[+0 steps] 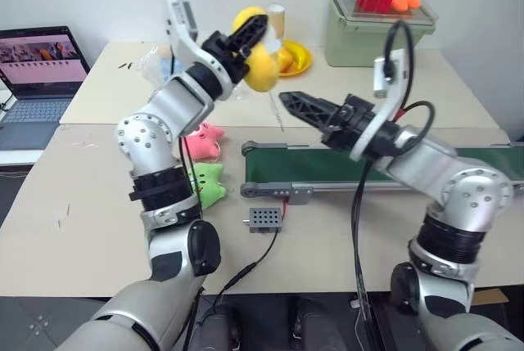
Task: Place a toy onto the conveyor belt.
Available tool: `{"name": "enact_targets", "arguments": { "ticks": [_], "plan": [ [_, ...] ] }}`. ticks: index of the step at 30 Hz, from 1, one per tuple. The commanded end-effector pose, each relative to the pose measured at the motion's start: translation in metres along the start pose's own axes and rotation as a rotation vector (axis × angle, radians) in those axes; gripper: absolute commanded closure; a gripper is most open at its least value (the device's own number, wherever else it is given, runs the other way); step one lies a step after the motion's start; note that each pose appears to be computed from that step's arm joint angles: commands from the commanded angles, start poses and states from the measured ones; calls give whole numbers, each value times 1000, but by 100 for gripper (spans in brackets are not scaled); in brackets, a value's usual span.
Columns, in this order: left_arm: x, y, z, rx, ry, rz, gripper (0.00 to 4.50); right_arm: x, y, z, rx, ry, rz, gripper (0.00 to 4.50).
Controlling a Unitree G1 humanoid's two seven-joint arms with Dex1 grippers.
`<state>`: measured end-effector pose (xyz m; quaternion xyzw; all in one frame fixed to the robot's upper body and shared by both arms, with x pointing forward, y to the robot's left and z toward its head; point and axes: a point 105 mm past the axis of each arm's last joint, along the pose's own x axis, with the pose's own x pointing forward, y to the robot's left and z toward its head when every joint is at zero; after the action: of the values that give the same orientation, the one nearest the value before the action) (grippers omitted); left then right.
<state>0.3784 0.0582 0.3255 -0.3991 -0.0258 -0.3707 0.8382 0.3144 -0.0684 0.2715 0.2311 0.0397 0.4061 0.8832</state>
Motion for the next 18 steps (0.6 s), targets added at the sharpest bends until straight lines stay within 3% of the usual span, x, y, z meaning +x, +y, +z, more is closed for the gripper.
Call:
{"name": "enact_targets", "arguments": {
  "ticks": [1, 13, 18],
  "plan": [
    [-1, -11, -2, 31, -3, -27, 261, -5, 6, 11, -65, -40, -22, 0],
    [-14, 24, -41, -33, 74, 116, 261, -10, -6, 17, -95, -52, -96, 0],
    [-13, 24, -42, -49, 64, 117, 261, -8, -8, 8, -94, -22, -107, 0]
  ]
}}
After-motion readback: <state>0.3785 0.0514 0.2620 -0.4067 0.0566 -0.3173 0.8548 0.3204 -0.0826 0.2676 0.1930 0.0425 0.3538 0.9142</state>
